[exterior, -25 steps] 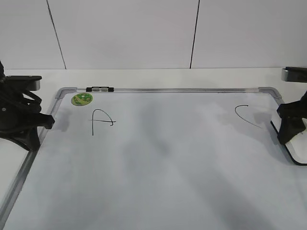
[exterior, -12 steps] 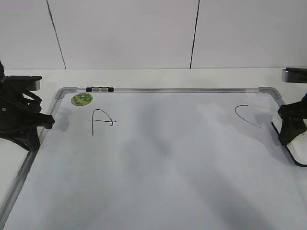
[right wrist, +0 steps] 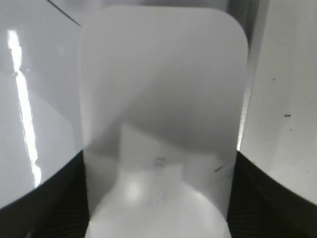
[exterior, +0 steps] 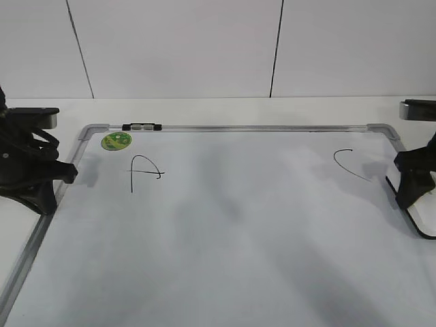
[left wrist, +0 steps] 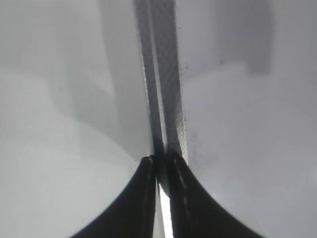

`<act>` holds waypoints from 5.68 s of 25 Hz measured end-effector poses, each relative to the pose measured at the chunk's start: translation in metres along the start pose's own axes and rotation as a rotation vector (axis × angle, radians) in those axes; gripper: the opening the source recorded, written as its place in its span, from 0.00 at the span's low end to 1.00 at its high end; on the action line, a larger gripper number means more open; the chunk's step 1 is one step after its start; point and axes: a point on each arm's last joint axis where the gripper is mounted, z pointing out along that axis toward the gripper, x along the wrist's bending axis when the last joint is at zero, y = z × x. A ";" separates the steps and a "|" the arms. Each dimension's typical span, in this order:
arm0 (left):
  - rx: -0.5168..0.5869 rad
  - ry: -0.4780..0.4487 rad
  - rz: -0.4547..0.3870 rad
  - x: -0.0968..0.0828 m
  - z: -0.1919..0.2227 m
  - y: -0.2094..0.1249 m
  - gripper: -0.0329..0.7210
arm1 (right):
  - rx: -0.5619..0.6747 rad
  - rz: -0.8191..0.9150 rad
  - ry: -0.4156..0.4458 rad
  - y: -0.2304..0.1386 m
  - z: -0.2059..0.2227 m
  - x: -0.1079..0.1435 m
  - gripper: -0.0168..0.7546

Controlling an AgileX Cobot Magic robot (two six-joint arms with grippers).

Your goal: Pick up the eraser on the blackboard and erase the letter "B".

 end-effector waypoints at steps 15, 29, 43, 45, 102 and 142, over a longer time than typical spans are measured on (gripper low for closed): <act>0.000 0.000 0.000 0.000 0.000 0.000 0.10 | 0.031 0.035 -0.007 -0.001 -0.005 -0.001 0.83; -0.004 0.000 0.002 0.000 0.000 0.000 0.13 | -0.118 0.092 0.026 0.024 -0.080 0.007 0.76; -0.067 0.012 0.041 0.000 -0.022 -0.001 0.44 | -0.328 0.108 0.048 -0.014 -0.157 0.021 0.76; -0.104 0.010 0.044 -0.001 -0.037 -0.003 0.44 | -0.368 0.108 0.058 -0.023 -0.170 0.024 0.76; -0.862 -0.007 0.132 0.013 -0.170 -0.345 0.36 | -0.914 -0.129 -0.111 -0.359 -0.094 0.058 0.76; -0.947 0.037 0.072 0.013 -0.167 -0.335 0.36 | -0.973 -0.122 -0.118 -0.350 -0.091 0.056 0.76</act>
